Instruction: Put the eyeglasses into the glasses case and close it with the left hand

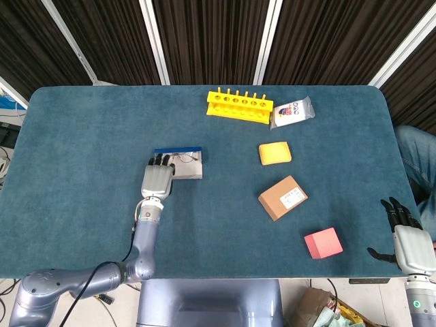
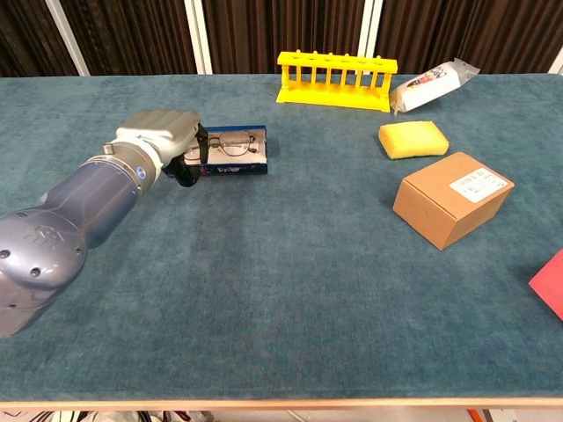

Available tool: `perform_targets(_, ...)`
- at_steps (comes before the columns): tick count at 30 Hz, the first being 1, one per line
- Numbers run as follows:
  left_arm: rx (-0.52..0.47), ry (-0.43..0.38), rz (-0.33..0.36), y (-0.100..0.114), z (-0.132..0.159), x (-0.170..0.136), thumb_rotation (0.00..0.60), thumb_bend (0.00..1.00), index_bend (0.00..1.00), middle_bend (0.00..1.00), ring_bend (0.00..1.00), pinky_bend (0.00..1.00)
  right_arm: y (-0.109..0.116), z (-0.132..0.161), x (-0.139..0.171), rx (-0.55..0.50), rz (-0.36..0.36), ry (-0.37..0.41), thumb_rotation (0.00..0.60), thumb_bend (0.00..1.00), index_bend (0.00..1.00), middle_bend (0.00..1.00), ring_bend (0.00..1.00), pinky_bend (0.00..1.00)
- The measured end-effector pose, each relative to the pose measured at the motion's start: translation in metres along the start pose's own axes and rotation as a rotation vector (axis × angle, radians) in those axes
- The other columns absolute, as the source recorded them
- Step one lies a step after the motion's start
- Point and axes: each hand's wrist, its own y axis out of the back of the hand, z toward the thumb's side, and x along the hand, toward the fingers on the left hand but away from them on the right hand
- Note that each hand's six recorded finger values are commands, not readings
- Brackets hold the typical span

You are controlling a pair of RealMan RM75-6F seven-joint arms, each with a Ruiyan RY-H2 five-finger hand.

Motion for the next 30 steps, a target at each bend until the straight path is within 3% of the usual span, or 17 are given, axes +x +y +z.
perform_targets(12,-0.019,-0.029,0.014,0.0017,0.0043,-0.0044,0.6,0.47,0.48,0.18,0.08,0.19,-0.0006,-0.0003,0.0,-0.003,0.005,-0.005,0.6,0.18,0.07,0.03,0.1,0.23)
perform_targets(30,-0.014,-0.011,0.039,0.0042,-0.0006,0.0005,0.6,0.47,0.48,0.18,0.08,0.18,-0.0007,-0.0013,-0.0003,-0.01,0.012,-0.014,0.6,0.18,0.07,0.03,0.1,0.23)
